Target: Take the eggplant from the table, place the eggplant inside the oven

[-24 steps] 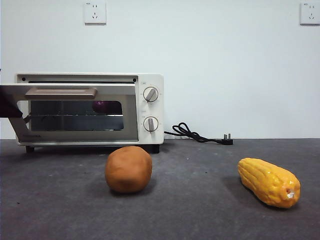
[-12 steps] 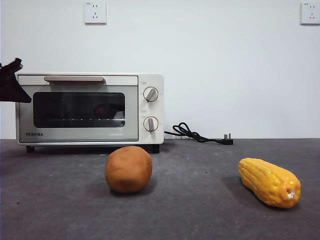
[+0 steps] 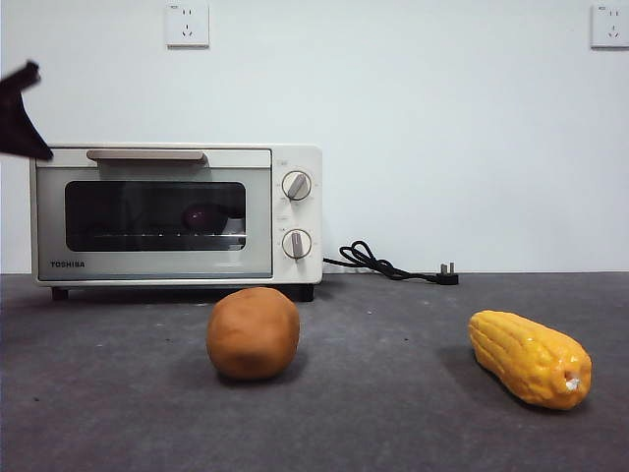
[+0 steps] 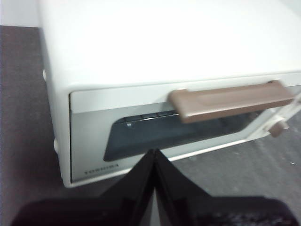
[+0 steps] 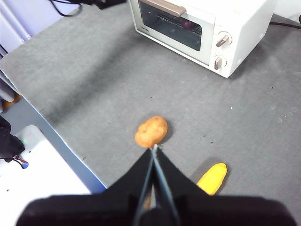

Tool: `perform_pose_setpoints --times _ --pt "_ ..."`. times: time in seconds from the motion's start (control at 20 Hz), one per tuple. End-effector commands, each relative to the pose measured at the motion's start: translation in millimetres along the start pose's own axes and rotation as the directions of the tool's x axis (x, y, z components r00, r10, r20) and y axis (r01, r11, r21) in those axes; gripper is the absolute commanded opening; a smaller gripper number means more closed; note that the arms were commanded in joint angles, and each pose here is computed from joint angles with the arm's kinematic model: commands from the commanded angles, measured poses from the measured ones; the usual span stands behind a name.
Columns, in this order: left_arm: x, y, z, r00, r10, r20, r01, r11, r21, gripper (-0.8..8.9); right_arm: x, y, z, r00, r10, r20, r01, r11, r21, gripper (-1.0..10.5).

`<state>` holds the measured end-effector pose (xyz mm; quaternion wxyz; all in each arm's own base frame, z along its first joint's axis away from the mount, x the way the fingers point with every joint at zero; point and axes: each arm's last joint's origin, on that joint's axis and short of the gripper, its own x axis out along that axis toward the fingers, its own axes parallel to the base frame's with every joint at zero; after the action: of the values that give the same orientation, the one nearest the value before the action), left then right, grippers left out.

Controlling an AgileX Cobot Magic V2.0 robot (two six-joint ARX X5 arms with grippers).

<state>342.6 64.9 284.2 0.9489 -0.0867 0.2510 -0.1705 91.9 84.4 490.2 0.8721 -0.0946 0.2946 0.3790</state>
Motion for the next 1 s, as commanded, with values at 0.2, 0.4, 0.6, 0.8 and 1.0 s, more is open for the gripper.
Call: perform_pose_setpoints --times 0.2,0.4,0.6,0.8,1.0 --pt "-51.8 -41.4 8.6 0.999 -0.020 -0.041 0.019 1.000 -0.016 -0.07 1.2 -0.2 -2.5 1.000 -0.007 -0.026 0.007 1.000 -0.009 -0.1" --pt "-91.1 -81.2 5.0 0.994 -0.061 -0.094 0.060 0.998 -0.014 -0.07 1.2 -1.2 -2.5 0.999 -0.039 -0.026 0.039 0.999 -0.010 -0.1" --pt "-132.7 -117.9 1.6 0.998 -0.025 -0.065 0.028 0.998 0.048 -0.07 1.2 -1.5 -2.5 0.998 -0.052 -0.026 0.051 0.999 -0.010 0.0" --pt "-176.2 -140.9 -9.3 0.999 0.042 -0.021 -0.040 0.996 0.074 -0.07 1.2 -1.7 -2.5 0.998 -0.056 -0.026 0.056 0.998 -0.010 0.0" --pt "-211.2 -153.9 -22.2 0.993 0.115 0.031 -0.117 0.989 0.090 -0.07 1.2 -1.6 -2.5 0.998 -0.055 -0.026 0.055 0.998 -0.009 0.0"
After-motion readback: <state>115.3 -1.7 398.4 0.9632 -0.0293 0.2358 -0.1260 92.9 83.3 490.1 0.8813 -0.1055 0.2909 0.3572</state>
